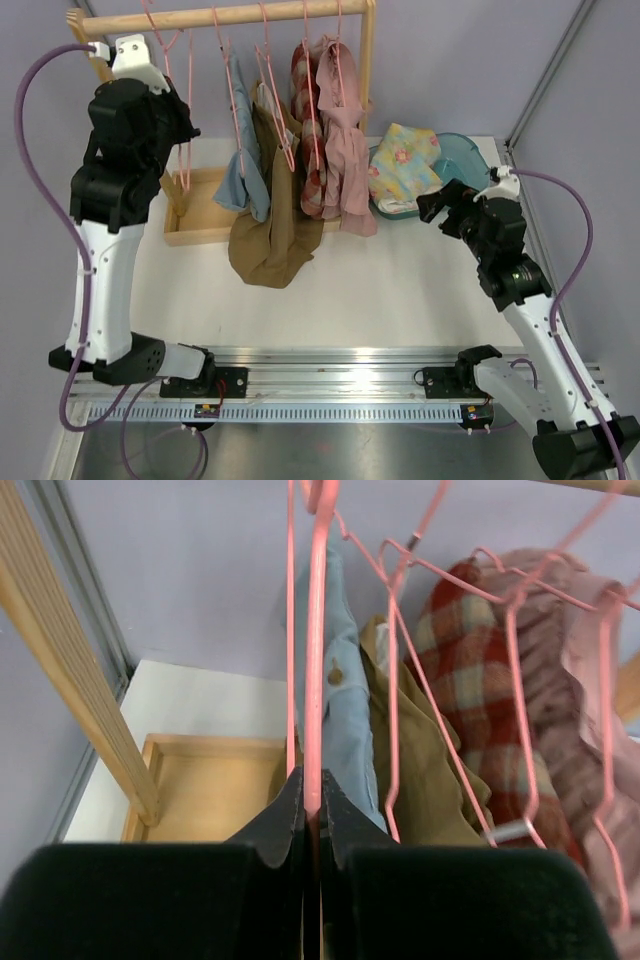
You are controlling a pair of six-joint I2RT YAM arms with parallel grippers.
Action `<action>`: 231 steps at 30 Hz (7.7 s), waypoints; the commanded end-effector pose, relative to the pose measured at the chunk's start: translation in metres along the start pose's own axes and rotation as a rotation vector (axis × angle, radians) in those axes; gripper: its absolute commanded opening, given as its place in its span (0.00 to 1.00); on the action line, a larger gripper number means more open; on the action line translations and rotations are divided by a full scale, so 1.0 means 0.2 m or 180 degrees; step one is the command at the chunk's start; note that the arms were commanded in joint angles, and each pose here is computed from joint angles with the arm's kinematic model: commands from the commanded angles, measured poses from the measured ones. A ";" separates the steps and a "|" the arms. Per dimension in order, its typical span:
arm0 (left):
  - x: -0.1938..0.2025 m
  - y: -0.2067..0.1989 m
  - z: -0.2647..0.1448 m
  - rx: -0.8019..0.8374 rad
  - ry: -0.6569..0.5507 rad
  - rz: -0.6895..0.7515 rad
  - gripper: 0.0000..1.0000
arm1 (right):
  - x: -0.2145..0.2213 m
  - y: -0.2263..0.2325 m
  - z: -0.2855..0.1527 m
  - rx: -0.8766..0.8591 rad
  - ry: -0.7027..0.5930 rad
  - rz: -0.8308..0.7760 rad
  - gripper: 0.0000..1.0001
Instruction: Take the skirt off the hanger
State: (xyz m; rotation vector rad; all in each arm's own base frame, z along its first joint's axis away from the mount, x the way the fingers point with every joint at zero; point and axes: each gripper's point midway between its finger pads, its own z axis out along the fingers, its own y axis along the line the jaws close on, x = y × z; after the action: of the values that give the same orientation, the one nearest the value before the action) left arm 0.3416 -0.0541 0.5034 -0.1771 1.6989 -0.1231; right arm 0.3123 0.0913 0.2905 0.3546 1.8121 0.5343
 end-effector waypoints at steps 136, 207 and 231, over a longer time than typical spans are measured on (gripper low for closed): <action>-0.60 0.01 -0.30 0.0204 -0.1288 0.0114 0.00 | 0.68 1.59 -0.55 -0.2234 0.0569 -0.1256 0.00; -0.13 -0.03 0.06 0.0125 -0.0366 0.0237 0.00 | 0.36 -0.05 0.23 0.0104 0.0740 -0.0555 0.99; -0.07 0.21 -0.06 0.0039 -0.0308 0.0050 0.99 | 0.39 -0.04 0.17 0.0042 0.0802 -0.0527 1.00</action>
State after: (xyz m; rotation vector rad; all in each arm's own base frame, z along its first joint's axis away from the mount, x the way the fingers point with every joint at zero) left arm 0.3408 0.0086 0.4765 -0.2312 1.7002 0.0069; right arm 0.3260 0.1238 0.2039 0.1564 2.0958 0.4246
